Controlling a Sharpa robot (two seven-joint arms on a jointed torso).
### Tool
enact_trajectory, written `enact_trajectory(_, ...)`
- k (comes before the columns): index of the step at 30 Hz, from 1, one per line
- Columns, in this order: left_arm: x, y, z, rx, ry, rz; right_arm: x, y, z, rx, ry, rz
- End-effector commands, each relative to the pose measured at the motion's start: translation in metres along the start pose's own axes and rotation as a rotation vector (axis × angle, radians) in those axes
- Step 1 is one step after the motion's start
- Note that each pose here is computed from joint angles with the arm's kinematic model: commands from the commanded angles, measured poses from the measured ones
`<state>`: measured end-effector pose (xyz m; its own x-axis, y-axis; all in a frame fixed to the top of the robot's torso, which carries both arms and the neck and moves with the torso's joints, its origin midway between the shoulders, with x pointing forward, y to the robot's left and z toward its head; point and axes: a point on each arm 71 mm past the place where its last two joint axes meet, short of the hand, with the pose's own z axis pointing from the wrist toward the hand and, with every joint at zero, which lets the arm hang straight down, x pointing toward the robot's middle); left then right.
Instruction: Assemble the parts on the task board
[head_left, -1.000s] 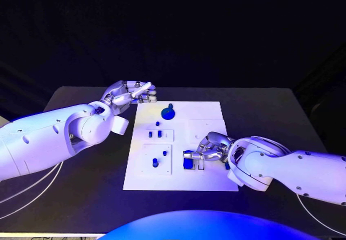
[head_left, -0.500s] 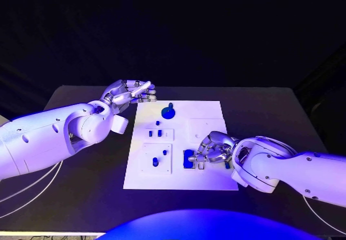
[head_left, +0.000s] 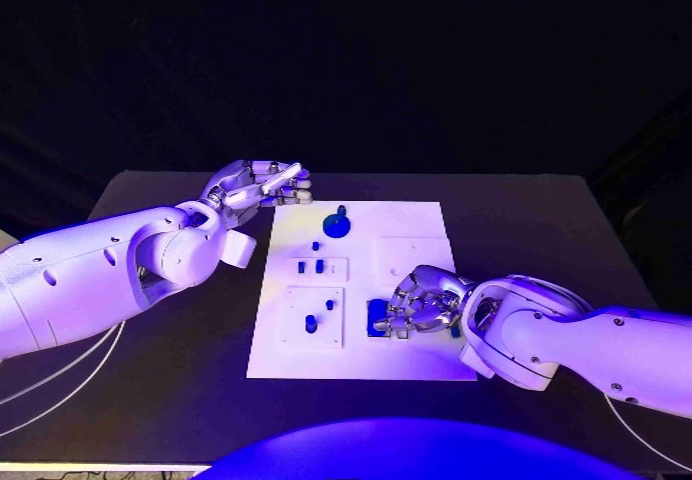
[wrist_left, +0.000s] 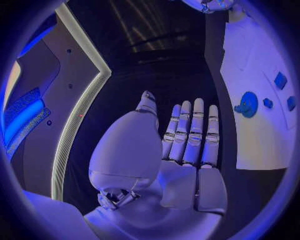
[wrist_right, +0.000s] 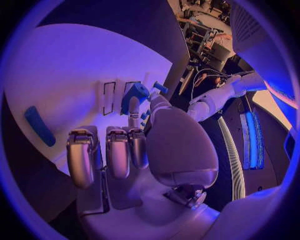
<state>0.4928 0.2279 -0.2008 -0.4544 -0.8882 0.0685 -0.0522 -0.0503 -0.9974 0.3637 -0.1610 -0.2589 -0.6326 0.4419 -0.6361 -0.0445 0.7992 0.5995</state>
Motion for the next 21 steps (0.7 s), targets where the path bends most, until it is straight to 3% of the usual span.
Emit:
enact_trajectory(1, 0.0013, -0.0006, 0.0, 0.001, 0.008, -0.001, 0.0039, -0.0003, 0.0014, 0.007, 0.033, -0.024)
enact_trajectory(7, 0.0011, -0.0005, -0.0002, 0.0, 0.008, -0.001, 0.0077, -0.0004, 0.0038, 0.016, 0.054, -0.053)
enact_trajectory(15, 0.0008, -0.0005, -0.0009, -0.003, 0.011, -0.004, 0.0031, -0.0059, 0.0049, 0.047, -0.009, -0.055)
enact_trajectory(21, 0.0002, -0.0004, -0.0011, -0.005, 0.01, -0.004, 0.001, -0.0088, 0.0049, 0.051, -0.021, -0.059)
